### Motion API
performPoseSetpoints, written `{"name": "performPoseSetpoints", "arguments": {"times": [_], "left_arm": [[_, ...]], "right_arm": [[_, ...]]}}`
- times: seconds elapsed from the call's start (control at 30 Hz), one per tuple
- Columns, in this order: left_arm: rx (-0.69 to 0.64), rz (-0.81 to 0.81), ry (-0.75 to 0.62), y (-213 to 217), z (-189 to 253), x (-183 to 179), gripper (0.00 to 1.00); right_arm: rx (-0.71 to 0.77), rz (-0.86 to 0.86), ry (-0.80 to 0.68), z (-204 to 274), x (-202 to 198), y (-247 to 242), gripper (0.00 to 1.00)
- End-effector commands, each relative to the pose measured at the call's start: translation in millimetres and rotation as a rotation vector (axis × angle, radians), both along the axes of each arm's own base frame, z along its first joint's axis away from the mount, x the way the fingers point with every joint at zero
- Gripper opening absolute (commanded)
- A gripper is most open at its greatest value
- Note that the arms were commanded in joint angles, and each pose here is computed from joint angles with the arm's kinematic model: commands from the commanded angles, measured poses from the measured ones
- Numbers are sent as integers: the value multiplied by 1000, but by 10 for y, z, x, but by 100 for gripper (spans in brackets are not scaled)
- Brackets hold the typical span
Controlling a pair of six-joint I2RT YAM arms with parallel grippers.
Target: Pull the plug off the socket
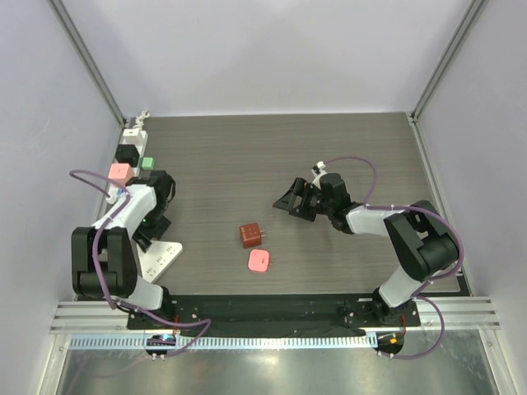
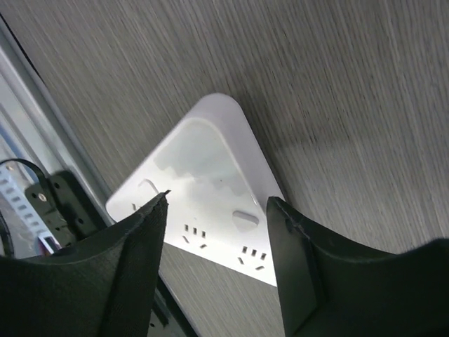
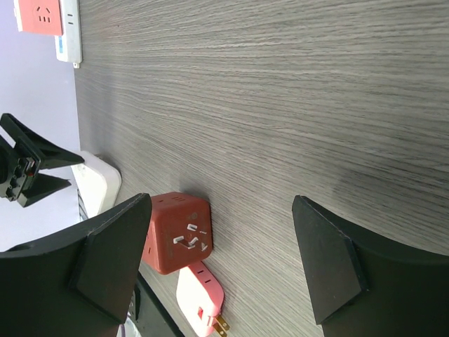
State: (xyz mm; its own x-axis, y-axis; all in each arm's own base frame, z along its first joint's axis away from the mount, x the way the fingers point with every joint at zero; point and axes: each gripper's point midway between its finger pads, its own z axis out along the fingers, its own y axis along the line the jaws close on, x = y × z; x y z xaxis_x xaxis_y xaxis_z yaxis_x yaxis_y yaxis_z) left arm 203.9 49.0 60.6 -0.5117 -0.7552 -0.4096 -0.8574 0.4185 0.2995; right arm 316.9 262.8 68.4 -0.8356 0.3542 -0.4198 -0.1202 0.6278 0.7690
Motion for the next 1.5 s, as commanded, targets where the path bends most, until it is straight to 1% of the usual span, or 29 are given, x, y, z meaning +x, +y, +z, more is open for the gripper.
{"name": "performPoseSetpoints", "arguments": {"times": [0.0, 0.03, 0.13, 0.17, 0.2, 0.27, 0.3, 0.33, 0.4, 0.43, 0.47, 0.53, 0.57, 0.6, 0.73, 0.83, 0.93, 1.0, 1.07, 1.13, 1.27, 1.4, 1.47], "left_arm": [[116, -35, -64, 236, 287, 61, 62], [139, -39, -69, 274, 364, 58, 65], [131, -91, -140, 218, 534, 155, 71], [126, -142, -169, 123, 599, 189, 73], [119, -165, -169, 55, 613, 175, 75], [66, -200, -191, -188, 606, 171, 80], [40, -207, -166, -266, 527, 95, 81], [-36, -213, -156, -447, 436, 37, 81], [-119, -176, -184, -609, 277, 20, 82], [-149, -164, -162, -649, 145, -73, 82], [-187, -159, -211, -728, 99, -6, 82], [-207, -159, -234, -764, 25, 7, 85], [-215, -158, -223, -766, -56, -48, 86], [-226, -165, -266, -791, -62, 26, 87], [-212, -149, -299, -755, -153, 18, 90], [-145, -115, -290, -619, -182, -16, 92], [-122, -69, -260, -498, -218, -71, 93], [-120, -39, -246, -432, -243, -111, 93], [-86, 18, -236, -292, -239, -171, 93], [-45, 47, -250, -182, -197, -163, 93], [-4, 81, -246, -24, -122, -175, 93], [13, 160, -226, 210, -95, -245, 92], [20, 173, -231, 280, -77, -231, 92]], "right_arm": [[35, 6, -50, 133, 70, 41, 87], [37, 9, -52, 136, 67, 44, 87], [38, 8, -49, 129, 70, 42, 87], [39, 9, -49, 132, 67, 48, 87], [39, 8, -47, 127, 67, 48, 87], [39, 10, -41, 104, 64, 52, 87], [42, 8, -42, 110, 75, 51, 87], [42, 13, -36, 89, 65, 61, 87], [44, 12, -36, 89, 68, 63, 87], [41, 13, -33, 71, 63, 60, 87], [40, 11, -34, 67, 66, 59, 87], [39, 10, -33, 60, 72, 59, 87], [38, 11, -32, 53, 71, 59, 87], [39, 11, -31, 54, 69, 61, 87], [42, 14, -33, 61, 68, 65, 87], [44, 15, -31, 63, 68, 64, 87], [48, 20, -28, 61, 57, 76, 87], [51, 21, -28, 65, 57, 79, 87], [55, 24, -30, 82, 53, 85, 87], [55, 24, -30, 83, 53, 85, 87], [57, 27, -30, 87, 50, 88, 87], [60, 27, -29, 89, 47, 90, 87], [62, 27, -28, 90, 44, 92, 87]]}}
